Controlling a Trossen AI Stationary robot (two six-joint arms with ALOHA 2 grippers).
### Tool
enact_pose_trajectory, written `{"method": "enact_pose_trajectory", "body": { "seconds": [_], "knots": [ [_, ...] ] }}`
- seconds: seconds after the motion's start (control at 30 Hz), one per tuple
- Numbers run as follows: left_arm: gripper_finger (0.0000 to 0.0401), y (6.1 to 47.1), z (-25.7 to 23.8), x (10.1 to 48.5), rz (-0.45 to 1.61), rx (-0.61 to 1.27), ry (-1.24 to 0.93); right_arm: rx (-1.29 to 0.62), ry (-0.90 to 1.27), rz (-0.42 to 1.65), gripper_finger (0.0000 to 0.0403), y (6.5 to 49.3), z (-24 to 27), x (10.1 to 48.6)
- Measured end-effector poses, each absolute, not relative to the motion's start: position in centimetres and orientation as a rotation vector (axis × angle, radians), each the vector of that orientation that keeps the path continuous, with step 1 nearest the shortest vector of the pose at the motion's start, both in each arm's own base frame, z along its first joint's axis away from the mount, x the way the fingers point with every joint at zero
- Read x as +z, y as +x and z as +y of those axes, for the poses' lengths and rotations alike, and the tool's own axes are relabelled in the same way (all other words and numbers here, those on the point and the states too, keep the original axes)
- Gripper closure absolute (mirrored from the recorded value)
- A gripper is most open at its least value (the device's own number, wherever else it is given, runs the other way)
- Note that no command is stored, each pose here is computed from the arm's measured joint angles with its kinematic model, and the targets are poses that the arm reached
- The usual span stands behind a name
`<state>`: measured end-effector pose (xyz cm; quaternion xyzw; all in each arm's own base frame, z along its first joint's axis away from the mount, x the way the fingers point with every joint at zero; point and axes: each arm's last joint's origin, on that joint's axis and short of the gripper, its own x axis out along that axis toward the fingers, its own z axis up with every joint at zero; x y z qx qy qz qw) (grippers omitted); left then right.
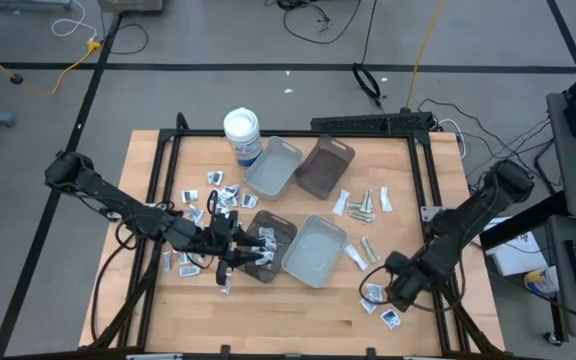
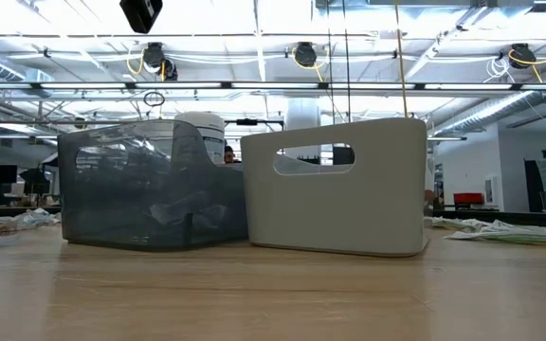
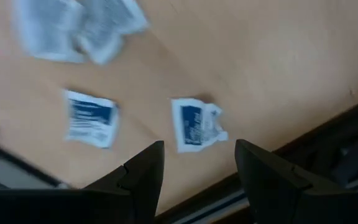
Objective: Pick & Place First Aid Supplies
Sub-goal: Put the blue alcohol pad into the bottom black bin
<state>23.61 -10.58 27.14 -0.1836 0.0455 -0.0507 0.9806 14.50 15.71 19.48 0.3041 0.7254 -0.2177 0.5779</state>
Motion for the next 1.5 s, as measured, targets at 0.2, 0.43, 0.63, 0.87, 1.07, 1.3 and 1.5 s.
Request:
{"method": "enact_pose_trajectory", "body": {
  "seconds": [0.2, 0.43, 0.63, 0.87, 1.07, 1.3, 1.5],
  "knots": [
    [0.0244, 23.6, -10.6, 27.1, 0.094, -0.104, -0.370, -0.520, 0.694, 1.736, 0.0209, 14.5, 15.9, 16.8],
    [0.0245, 23.6, -10.6, 27.1, 0.094, -0.104, -0.371, -0.477, 0.747, 1.717, 0.0209, 14.2, 15.7, 14.1],
    [0.0245, 23.6, -10.6, 27.1, 0.098, -0.105, -0.374, -0.471, 0.759, 1.731, 0.0225, 14.0, 15.6, 13.8],
    [0.0244, 23.6, -10.6, 27.1, 0.101, -0.110, -0.373, -0.437, 0.768, 1.778, 0.0330, 13.9, 15.7, 13.8],
    [0.0244, 23.6, -10.6, 27.1, 0.102, -0.110, -0.376, -0.440, 0.780, 1.740, 0.0394, 14.1, 15.8, 14.1],
    [0.0244, 23.6, -10.6, 27.0, 0.102, -0.110, -0.366, -0.417, 0.758, 1.432, 0.0400, 15.1, 15.6, 16.2],
    [0.0244, 23.6, -10.6, 27.1, 0.102, -0.111, -0.364, -0.311, 0.672, 1.130, 0.0401, 16.0, 15.5, 18.1]
  ]
}}
